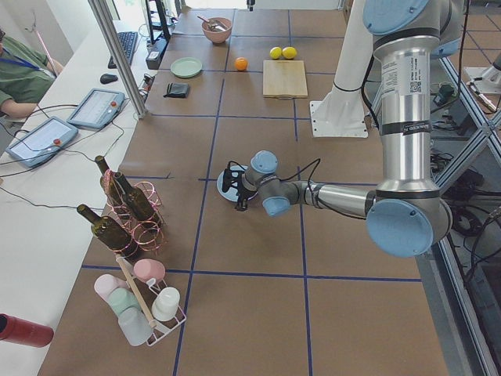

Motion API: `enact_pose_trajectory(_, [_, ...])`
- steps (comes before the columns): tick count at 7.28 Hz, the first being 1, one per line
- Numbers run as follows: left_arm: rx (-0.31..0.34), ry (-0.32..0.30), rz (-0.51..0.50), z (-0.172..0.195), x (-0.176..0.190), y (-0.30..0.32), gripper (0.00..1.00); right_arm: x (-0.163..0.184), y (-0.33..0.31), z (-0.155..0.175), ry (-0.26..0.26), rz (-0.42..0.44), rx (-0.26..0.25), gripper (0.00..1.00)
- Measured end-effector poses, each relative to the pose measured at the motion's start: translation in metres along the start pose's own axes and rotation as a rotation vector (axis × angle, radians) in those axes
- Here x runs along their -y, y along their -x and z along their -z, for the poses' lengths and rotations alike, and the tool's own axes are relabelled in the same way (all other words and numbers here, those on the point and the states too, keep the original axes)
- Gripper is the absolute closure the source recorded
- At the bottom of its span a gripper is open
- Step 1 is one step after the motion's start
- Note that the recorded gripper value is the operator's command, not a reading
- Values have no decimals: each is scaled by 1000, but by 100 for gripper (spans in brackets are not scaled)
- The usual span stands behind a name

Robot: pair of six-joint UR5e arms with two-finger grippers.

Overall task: Pick orange to plate
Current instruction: 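Push the white plate with the left gripper toward the table center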

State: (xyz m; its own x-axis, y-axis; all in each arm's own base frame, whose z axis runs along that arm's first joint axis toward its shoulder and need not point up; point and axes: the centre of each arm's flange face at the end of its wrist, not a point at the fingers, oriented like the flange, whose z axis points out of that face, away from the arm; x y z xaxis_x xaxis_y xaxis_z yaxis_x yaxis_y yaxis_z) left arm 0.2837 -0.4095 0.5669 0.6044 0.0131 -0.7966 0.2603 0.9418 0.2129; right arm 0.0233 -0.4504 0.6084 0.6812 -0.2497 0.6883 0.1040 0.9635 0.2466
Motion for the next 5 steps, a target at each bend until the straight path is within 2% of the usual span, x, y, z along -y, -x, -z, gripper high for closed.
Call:
enact_pose_trajectory(1, [1, 6, -4, -3, -3, -1, 62, 0, 0, 0, 0, 0, 0, 0])
enact_pose_trajectory(3, [-4, 14, -12, -8, -6, -7, 100, -1, 0, 0, 1, -1, 0, 0])
enact_pose_trajectory(5, [-17, 11, -18, -8, -4, -16, 100, -1, -1, -1, 2, -2, 0, 0])
